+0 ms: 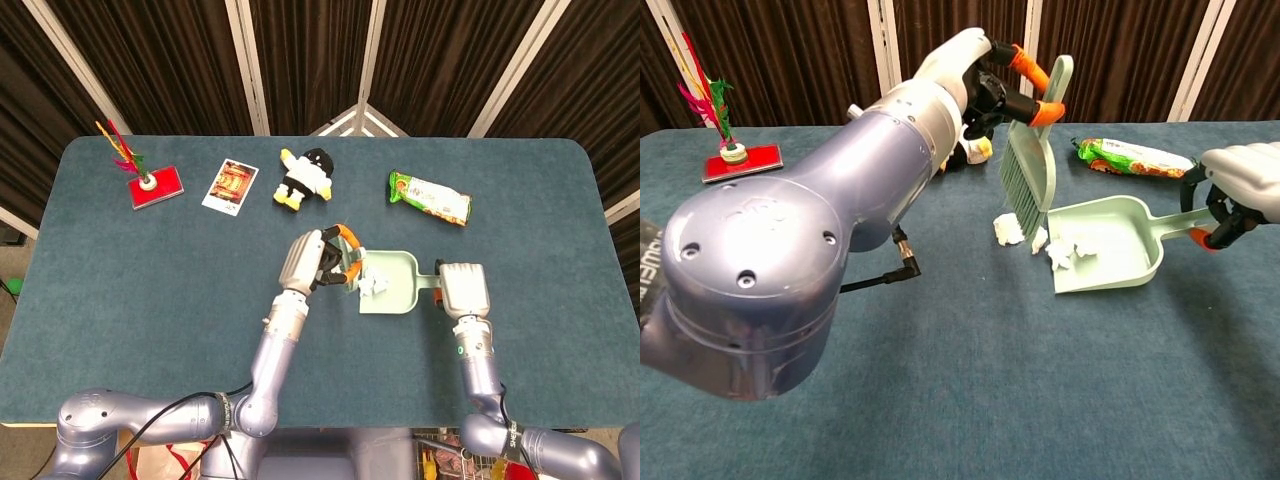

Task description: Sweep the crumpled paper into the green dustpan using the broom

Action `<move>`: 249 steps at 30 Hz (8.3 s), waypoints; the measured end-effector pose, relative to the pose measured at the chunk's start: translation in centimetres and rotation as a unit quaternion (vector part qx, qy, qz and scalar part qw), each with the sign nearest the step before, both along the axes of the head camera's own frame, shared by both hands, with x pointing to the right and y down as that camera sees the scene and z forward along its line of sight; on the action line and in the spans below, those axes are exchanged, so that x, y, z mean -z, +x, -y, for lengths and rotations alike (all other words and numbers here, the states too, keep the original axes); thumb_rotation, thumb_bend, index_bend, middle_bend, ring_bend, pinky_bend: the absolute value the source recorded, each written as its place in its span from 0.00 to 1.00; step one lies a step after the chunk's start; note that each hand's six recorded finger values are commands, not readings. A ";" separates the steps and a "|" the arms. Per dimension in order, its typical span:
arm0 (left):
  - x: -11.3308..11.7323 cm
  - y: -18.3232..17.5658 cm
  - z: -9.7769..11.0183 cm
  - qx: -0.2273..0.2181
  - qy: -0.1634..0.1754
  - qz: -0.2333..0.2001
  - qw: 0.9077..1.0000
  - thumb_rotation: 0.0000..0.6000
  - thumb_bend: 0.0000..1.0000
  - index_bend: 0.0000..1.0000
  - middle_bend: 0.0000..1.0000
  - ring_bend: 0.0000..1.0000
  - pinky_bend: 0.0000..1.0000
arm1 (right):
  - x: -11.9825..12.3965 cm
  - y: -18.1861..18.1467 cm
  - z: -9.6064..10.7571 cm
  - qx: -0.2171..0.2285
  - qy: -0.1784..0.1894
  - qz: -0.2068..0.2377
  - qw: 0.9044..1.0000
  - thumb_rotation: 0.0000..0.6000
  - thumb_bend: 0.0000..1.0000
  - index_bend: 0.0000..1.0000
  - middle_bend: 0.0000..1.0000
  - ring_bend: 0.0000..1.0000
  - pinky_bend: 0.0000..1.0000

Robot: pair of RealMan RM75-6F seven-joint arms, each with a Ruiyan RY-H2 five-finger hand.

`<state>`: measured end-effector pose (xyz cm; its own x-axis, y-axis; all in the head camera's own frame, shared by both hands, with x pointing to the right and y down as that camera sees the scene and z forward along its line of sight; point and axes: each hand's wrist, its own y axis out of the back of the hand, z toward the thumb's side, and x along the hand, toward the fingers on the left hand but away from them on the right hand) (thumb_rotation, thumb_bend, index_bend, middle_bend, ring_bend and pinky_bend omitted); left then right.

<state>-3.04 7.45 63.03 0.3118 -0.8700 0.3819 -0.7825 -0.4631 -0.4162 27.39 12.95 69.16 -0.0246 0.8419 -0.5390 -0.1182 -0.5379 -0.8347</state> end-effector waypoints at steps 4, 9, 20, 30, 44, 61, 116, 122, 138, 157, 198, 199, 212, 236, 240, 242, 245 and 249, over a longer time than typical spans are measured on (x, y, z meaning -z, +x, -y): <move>-0.6 -0.3 0.2 -0.019 0.011 0.041 0.999 1.00 0.52 0.76 1.00 0.89 0.92 | -0.3 -0.3 0.0 0.002 -0.002 0.003 1.000 1.00 0.50 0.58 0.81 0.81 0.72; -2.1 -0.4 0.2 -0.048 0.021 0.104 0.993 1.00 0.52 0.76 1.00 0.89 0.92 | -0.3 -0.2 0.3 -0.001 -0.002 0.006 1.000 1.00 0.50 0.58 0.81 0.81 0.72; -4.5 1.9 -1.5 -0.064 -0.003 0.118 0.991 1.00 0.49 0.76 1.00 0.87 0.92 | 0.1 0.4 0.2 -0.002 -0.005 0.006 1.000 1.00 0.50 0.58 0.81 0.81 0.72; -4.2 4.9 -2.4 -0.047 -0.022 0.068 0.996 1.00 0.43 0.76 0.98 0.87 0.92 | 0.4 0.3 0.0 -0.001 -0.003 0.010 1.000 1.00 0.50 0.58 0.81 0.81 0.72; -0.6 8.9 -4.1 -0.055 -0.020 -0.029 0.998 1.00 0.38 0.76 0.97 0.86 0.92 | 0.5 0.5 -0.3 -0.004 -0.005 0.015 1.000 1.00 0.50 0.58 0.81 0.81 0.72; 0.6 3.7 -1.3 -0.018 0.013 -0.031 0.999 1.00 0.38 0.76 0.97 0.86 0.92 | 0.8 0.3 -0.5 -0.001 -0.003 0.017 1.000 1.00 0.50 0.58 0.81 0.81 0.72; -1.1 -4.1 0.8 -0.042 0.005 0.093 0.995 1.00 0.39 0.76 0.97 0.86 0.92 | -0.8 -4.3 -1.6 0.048 -0.019 0.061 0.997 1.00 0.50 0.58 0.81 0.81 0.72; 0.9 -5.4 2.1 -0.025 0.017 0.071 0.997 1.00 0.39 0.75 0.97 0.86 0.92 | -0.8 -4.6 -1.7 0.049 -0.020 0.064 0.997 1.00 0.50 0.58 0.81 0.81 0.72; 1.7 -9.9 3.3 -0.033 -0.002 0.088 0.996 1.00 0.41 0.76 0.97 0.87 0.92 | -0.7 -6.3 -3.0 0.065 -0.025 0.073 0.995 1.00 0.50 0.58 0.81 0.81 0.72; 0.2 -10.3 0.9 -0.126 -0.105 0.140 0.977 1.00 0.42 0.76 0.97 0.87 0.92 | -1.0 -6.2 -3.3 0.063 -0.028 0.068 0.995 1.00 0.50 0.58 0.81 0.81 0.72; 1.6 -0.3 -0.8 -0.045 -0.049 -0.007 0.998 1.00 0.38 0.76 0.97 0.87 0.92 | -0.1 -5.0 -3.1 0.047 -0.024 0.061 0.997 1.00 0.50 0.58 0.81 0.81 0.72; 1.7 -0.4 -0.8 -0.044 -0.050 -0.010 0.998 1.00 0.38 0.76 0.97 0.87 0.92 | -0.1 -5.0 -3.1 0.047 -0.024 0.060 0.997 1.00 0.50 0.58 0.81 0.81 0.72; 4.3 -3.0 0.4 -0.030 -0.035 -0.032 0.998 1.00 0.38 0.76 0.97 0.87 0.92 | 0.1 -4.2 -3.1 0.044 -0.027 0.037 0.998 1.00 0.50 0.28 0.81 0.78 0.67; 6.6 -17.5 2.7 -0.028 0.059 0.183 0.981 1.00 0.38 0.76 0.97 0.87 0.92 | 4.0 -1.2 -3.0 0.034 -0.019 -0.014 0.999 1.00 0.50 0.00 0.74 0.69 0.59; 5.9 -18.9 2.2 -0.063 0.071 0.259 0.961 1.00 0.38 0.75 0.97 0.87 0.91 | 4.6 -0.6 -3.0 0.032 -0.015 -0.015 0.999 1.00 0.50 0.00 0.74 0.69 0.59; 5.6 -19.5 2.0 -0.080 0.072 0.292 0.950 1.00 0.39 0.75 0.97 0.86 0.90 | 4.8 -0.3 -3.1 0.031 -0.014 -0.014 0.999 1.00 0.50 0.00 0.74 0.69 0.59; 4.9 -20.4 1.4 -0.109 0.062 0.342 0.931 1.00 0.38 0.68 0.89 0.81 0.86 | 5.0 0.1 -3.2 0.030 -0.015 -0.015 0.999 1.00 0.50 0.00 0.74 0.69 0.59; 3.5 -21.1 0.3 -0.142 0.026 0.394 0.908 1.00 0.18 0.32 0.43 0.47 0.56 | 5.1 0.3 -3.4 0.027 -0.017 -0.012 0.999 1.00 0.50 0.00 0.74 0.69 0.59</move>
<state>-24.18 7.13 59.51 0.1745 -0.8199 0.5453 -0.0839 -0.5641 -0.8214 27.68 16.37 64.09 0.0063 0.8232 -0.5677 -0.1682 -0.5587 -0.8121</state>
